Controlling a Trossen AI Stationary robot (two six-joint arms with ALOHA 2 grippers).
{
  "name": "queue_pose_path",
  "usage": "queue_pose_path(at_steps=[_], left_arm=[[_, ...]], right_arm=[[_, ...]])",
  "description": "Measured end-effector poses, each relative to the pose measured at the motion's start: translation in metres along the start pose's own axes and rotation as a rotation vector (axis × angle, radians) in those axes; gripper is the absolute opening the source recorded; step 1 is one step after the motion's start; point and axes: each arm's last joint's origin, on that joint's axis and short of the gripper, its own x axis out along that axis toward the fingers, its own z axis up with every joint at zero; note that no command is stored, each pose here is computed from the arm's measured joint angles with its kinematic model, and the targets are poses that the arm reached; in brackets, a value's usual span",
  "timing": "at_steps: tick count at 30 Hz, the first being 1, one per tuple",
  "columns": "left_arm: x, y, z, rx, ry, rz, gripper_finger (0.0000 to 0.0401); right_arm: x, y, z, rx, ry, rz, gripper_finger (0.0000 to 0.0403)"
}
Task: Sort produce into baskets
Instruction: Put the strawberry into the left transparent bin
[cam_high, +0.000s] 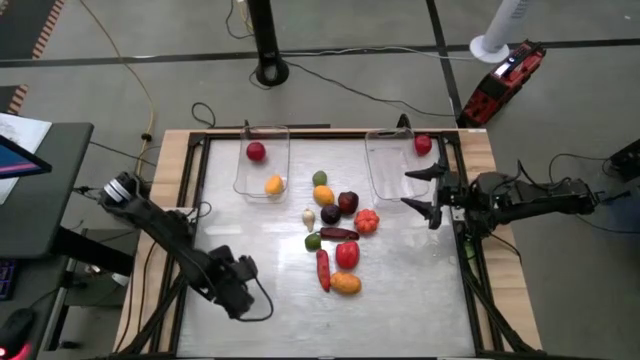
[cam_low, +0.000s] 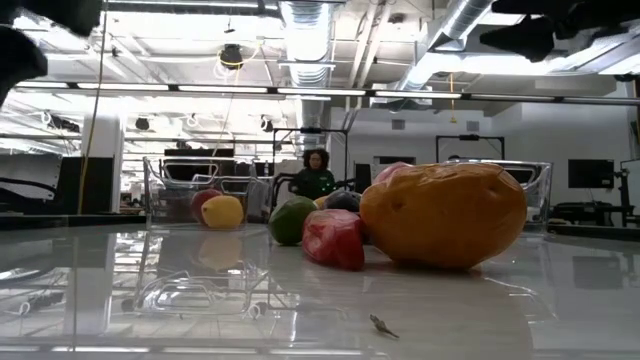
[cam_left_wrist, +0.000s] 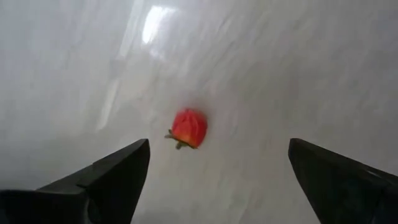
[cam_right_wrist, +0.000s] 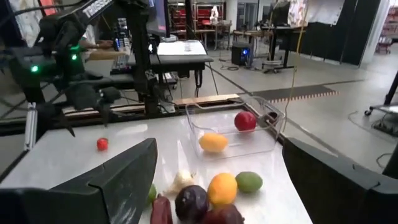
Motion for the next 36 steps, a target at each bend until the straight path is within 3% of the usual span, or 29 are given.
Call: queue_pose_path(at_steps=[6, 14, 22, 36], left_arm=[[0.029, -0.01, -0.001, 0.083, 0.06, 0.098, 0.0317], [0.04, -0.007, -0.002, 0.132, 0.058, 0.144, 0.0257], [0.061, 0.0, -0.008, 0.154, 0.076, 0.102, 0.0213], [0.062, 0.005, -0.001, 0.186, 0.066, 0.123, 0.0108]], right_arm=[[0.0, 0.0, 0.004, -0.054, -0.037, -0.002, 0.0372], [0.0, 0.0, 0.005, -0.063, -0.048, 0.018, 0.0372], [0.0, 0.001, 0.003, -0.038, -0.028, 0.049, 0.037], [0.0, 0.001, 0.0, -0.019, 0.003, 0.05, 0.0345]])
